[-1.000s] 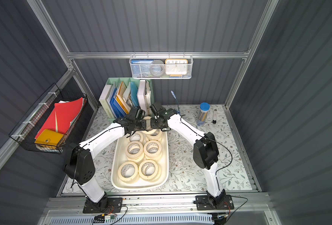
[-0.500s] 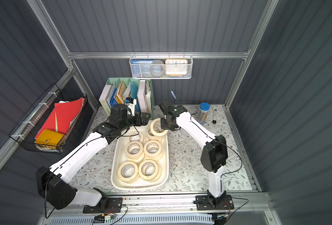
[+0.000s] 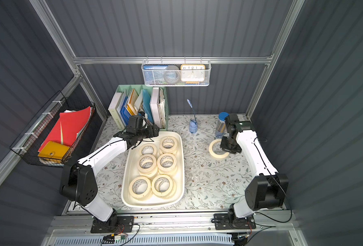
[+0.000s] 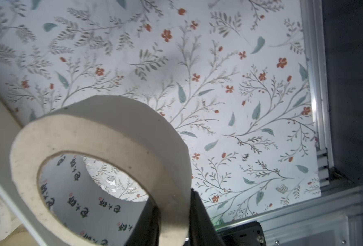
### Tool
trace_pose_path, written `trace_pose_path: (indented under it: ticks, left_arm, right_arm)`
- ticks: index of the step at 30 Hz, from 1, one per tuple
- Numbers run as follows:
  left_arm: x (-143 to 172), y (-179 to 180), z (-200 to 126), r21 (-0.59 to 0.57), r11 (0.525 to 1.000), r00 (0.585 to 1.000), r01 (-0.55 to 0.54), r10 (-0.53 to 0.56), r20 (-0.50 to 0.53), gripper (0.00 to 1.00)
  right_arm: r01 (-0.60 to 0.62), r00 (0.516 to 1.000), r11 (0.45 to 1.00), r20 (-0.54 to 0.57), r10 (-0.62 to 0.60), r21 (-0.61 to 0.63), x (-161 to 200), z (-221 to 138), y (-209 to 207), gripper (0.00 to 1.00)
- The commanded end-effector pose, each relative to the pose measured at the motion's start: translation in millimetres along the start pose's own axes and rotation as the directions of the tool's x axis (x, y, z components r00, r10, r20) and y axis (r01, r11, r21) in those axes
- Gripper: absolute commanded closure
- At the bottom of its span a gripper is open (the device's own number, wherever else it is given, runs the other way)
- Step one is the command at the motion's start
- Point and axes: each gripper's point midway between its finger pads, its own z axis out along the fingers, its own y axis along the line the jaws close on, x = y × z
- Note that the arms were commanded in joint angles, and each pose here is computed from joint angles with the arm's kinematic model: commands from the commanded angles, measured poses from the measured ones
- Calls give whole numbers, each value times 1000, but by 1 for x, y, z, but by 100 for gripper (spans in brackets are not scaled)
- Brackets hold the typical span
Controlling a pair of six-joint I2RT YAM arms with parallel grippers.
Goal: Take out the art tape in the storage box
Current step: Place the art tape at the center of the board.
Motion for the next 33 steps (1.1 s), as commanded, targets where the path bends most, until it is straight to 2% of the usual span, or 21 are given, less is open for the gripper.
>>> trace_pose_path:
  ticks: [1,7,13,17,22,30,31,33]
  left_arm:
    - [2,-4,9,15,1000,1000,-8,8,-16,10]
    - [17,8,31,-33,998,997,-47,45,-63,10]
    - [36,18,40,-69,996,993,-58,51,-107,10]
    - [43,23,43,-99,992,990,-75,62,-128,10]
    - [46,21,44,-109,990,988,-86,71,-136,10]
    - [48,8,49,-99,991,987,-95,80,-141,10]
    - [48,7,50,-98,991,987,-94,80,-141,9]
    - [48,5,51,-94,991,987,-92,78,-141,8]
  right_arm:
    - [-37,995,999,-92,38,8,2,13,-25,100]
    - [-248,968,969,-47,247,-14,-41,47,-75,100]
    - [-335,942,942,-29,335,-3,-84,80,-104,100]
    - [-357,933,934,-44,357,13,-102,107,-117,100]
    - [-359,933,933,2,359,36,-123,130,-125,100]
    - [-369,928,929,54,369,-10,-141,159,-121,100]
    - [-367,929,930,51,368,-13,-140,159,-121,93]
    - [-362,931,932,49,362,-11,-137,157,-121,61]
